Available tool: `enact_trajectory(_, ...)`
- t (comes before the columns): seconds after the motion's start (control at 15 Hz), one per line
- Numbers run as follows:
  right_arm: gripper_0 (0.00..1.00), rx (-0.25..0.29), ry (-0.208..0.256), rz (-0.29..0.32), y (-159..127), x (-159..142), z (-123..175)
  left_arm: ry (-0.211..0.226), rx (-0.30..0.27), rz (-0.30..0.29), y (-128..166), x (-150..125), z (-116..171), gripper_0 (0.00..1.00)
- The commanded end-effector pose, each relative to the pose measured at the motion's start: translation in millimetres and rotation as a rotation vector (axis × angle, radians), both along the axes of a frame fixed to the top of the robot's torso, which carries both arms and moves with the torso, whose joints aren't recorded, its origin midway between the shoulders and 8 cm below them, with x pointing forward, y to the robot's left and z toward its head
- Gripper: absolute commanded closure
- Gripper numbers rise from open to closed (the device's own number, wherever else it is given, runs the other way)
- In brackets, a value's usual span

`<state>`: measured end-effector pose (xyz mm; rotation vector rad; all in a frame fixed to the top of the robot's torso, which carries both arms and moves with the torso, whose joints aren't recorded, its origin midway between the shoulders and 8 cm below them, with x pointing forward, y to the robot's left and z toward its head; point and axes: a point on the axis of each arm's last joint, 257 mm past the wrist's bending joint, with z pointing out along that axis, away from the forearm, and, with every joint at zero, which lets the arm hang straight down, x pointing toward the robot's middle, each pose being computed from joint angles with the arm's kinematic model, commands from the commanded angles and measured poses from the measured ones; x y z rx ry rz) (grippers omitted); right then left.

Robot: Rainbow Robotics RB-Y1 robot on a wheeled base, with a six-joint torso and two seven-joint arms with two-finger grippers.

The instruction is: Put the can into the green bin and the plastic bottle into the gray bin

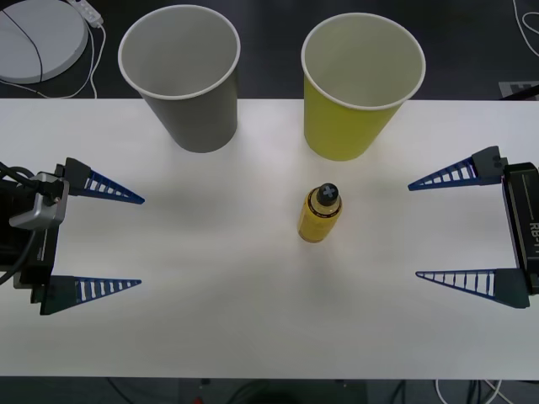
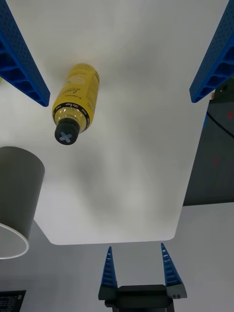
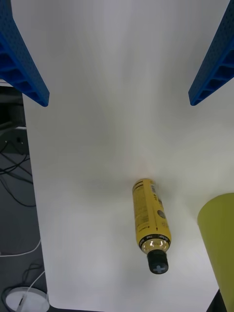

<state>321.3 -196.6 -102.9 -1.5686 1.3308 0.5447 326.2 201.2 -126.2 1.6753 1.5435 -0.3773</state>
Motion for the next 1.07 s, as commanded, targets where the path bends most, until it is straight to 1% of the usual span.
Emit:
enact_trajectory(0.07,0.0,0.0,0.0,0.0,0,0,0,0.0,0.0,0.0,0,0,0,0.0)
enact_trajectory(0.2,0.0,0.008,0.009,-0.004,1,-1,-3,0.0,0.0,0.0,0,0,0,0.0)
enact_trajectory(0.33,0.0,0.016,-0.01,-0.012,4,3,2,0.0,0.0,0.0,0,0,0,0.0)
enact_trajectory(0.53,0.0,0.028,-0.022,-0.027,5,7,4,0.0,0.0,0.0,0,0,0,0.0)
enact_trajectory(0.73,0.0,0.008,-0.06,-0.042,4,13,-3,0.0,0.0,0.0,0,0,0,0.0)
enact_trajectory(0.8,0.0,0.004,-0.072,-0.053,3,17,-6,0.0,0.0,0.0,0,0,0,0.0)
enact_trajectory(0.87,0.0,0.007,-0.074,-0.064,3,18,-9,0.0,0.0,0.0,0,0,0,0.0)
enact_trajectory(1.07,0.0,0.029,-0.069,-0.113,-1,21,-20,0.0,0.0,0.0,0,0,0,0.0)
